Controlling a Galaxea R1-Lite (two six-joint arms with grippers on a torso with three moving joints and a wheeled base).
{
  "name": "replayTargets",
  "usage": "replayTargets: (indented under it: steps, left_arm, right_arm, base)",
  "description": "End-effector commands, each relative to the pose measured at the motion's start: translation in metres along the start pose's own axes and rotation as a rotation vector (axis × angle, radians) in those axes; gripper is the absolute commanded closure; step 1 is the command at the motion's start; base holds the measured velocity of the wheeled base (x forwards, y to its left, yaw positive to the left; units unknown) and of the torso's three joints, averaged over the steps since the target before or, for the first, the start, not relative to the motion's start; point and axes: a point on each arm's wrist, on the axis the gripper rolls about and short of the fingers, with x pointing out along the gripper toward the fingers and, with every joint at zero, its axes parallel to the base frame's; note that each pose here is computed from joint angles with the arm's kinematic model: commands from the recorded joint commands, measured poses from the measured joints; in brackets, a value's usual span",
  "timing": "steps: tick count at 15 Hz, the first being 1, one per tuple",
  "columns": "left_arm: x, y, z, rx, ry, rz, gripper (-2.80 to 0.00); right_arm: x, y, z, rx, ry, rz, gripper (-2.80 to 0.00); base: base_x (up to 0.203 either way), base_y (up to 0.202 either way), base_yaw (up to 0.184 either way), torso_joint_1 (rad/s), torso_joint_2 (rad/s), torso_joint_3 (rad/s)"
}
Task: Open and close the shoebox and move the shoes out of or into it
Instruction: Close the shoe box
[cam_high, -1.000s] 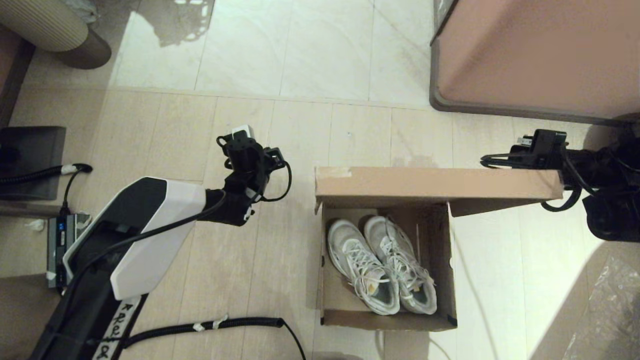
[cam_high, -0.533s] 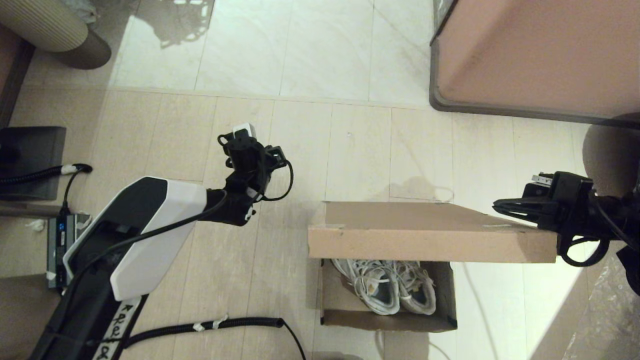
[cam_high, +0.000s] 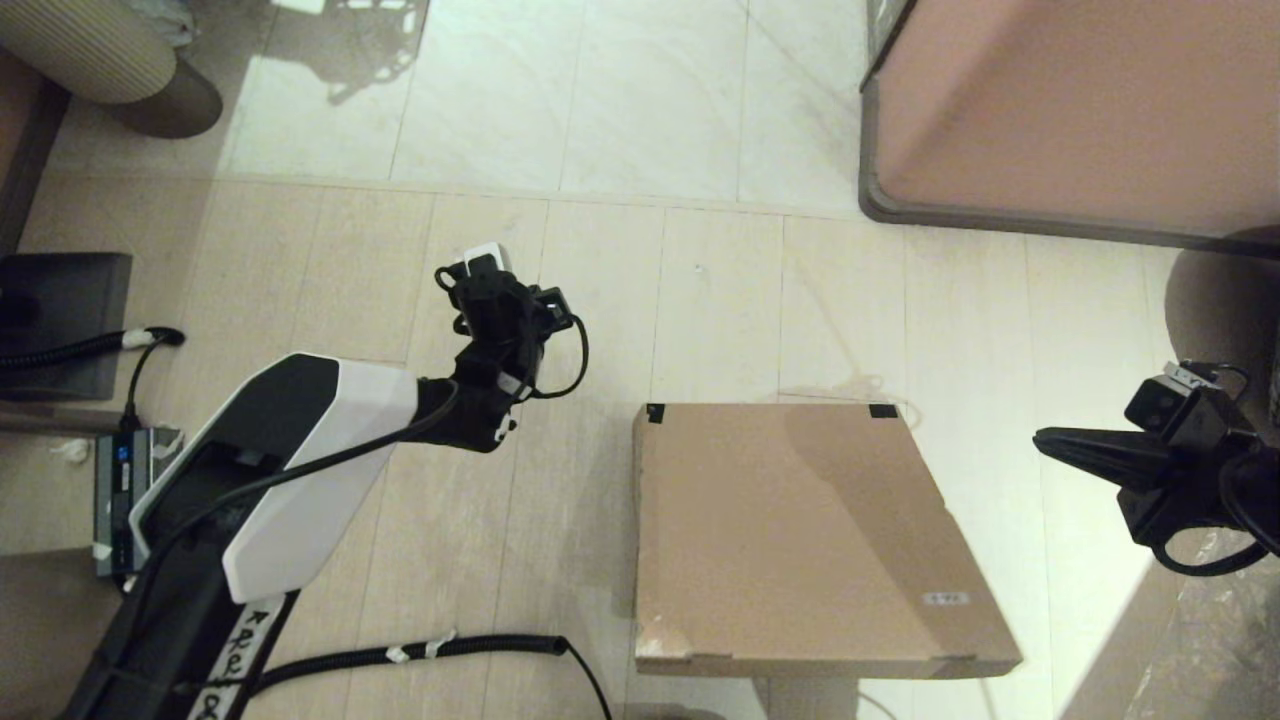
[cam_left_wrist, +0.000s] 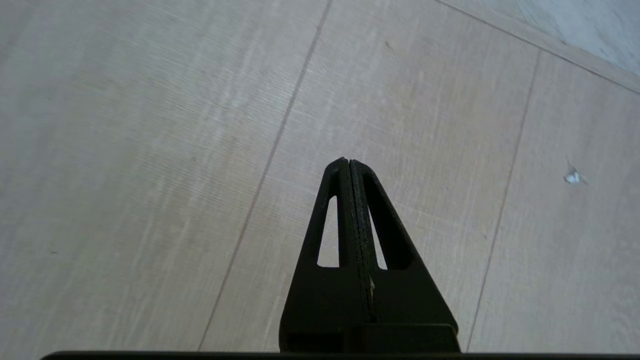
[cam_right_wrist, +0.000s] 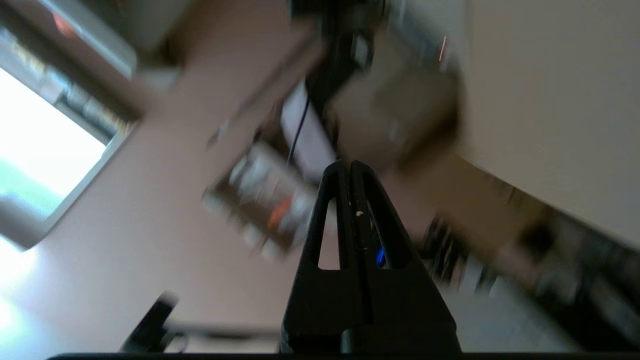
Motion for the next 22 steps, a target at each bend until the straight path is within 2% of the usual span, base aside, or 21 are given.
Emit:
replayTargets:
  steps: [1,2,4,5,8,9,10,11,14,15,16,19,20,22]
  left_arm:
    - [-0.001,-0.002,0.004,-0.005,-0.015,0.03,0.0]
    - [-0.003,-0.004,0.004,-0.004,-0.014,0.036,0.0]
    - [-0.006,-0.006,0.003,0.007,0.0,0.035,0.0]
    - [-0.008,-0.006,0.003,0.035,0.012,0.038,0.0]
    - [-0.017,-0.003,0.029,0.045,0.0,0.05,0.0]
    - [-0.022,-0.002,0.039,0.045,-0.001,0.059,0.0]
    - [-0.031,-0.003,0.053,0.045,0.001,0.065,0.0]
    - [-0.045,-0.002,0.064,0.051,0.019,0.068,0.0]
    - [-0.108,0.008,0.096,0.091,0.117,0.074,0.0]
    - [-0.137,0.017,0.109,0.104,0.148,0.077,0.0]
    - [-0.162,0.025,0.116,0.115,0.174,0.08,0.0]
    - [-0.229,0.054,0.117,0.133,0.271,0.093,0.0]
    - [-0.243,0.061,0.111,0.141,0.306,0.098,0.0]
    - [-0.268,0.075,0.088,0.176,0.408,0.113,0.0]
  right_arm:
    - [-0.01,-0.016,0.005,-0.155,-0.299,-0.04,0.0]
    - [-0.013,-0.027,-0.002,-0.214,-0.38,-0.089,0.0]
    - [-0.017,-0.043,-0.019,-0.318,-0.449,-0.189,0.0]
    - [-0.019,-0.049,-0.027,-0.386,-0.48,-0.249,0.0]
    - [-0.007,-0.066,-0.038,-0.587,-0.599,-0.488,0.0]
    - [-0.001,-0.069,-0.043,-0.635,-0.596,-0.54,0.0]
    - [0.004,-0.072,-0.055,-0.657,-0.556,-0.569,0.0]
    - [0.012,-0.071,-0.071,-0.693,-0.495,-0.575,0.0]
    - [0.042,-0.046,-0.107,-0.827,-0.414,-0.506,0.0]
    - [0.052,-0.039,-0.118,-0.858,-0.406,-0.499,0.0]
    - [0.057,-0.035,-0.125,-0.88,-0.438,-0.527,0.0]
    - [0.058,-0.034,-0.134,-1.044,-0.557,-0.769,0.0]
    - [0.057,-0.035,-0.136,-1.081,-0.584,-0.842,0.0]
    - [0.054,-0.036,-0.137,-1.102,-0.626,-0.942,0.0]
  base:
    - [0.0,0.0,0.0,0.0,0.0,0.0]
    - [0.0,0.0,0.0,0.0,0.0,0.0]
    - [0.0,0.0,0.0,0.0,0.0,0.0]
    - [0.0,0.0,0.0,0.0,0.0,0.0]
    - [0.0,0.0,0.0,0.0,0.0,0.0]
    - [0.0,0.0,0.0,0.0,0.0,0.0]
    - [0.0,0.0,0.0,0.0,0.0,0.0]
    - [0.0,0.0,0.0,0.0,0.0,0.0]
    - [0.0,0.0,0.0,0.0,0.0,0.0]
    - [0.0,0.0,0.0,0.0,0.0,0.0]
    - [0.0,0.0,0.0,0.0,0.0,0.0]
    - [0.0,0.0,0.0,0.0,0.0,0.0]
    - [0.0,0.0,0.0,0.0,0.0,0.0]
    - [0.0,0.0,0.0,0.0,0.0,0.0]
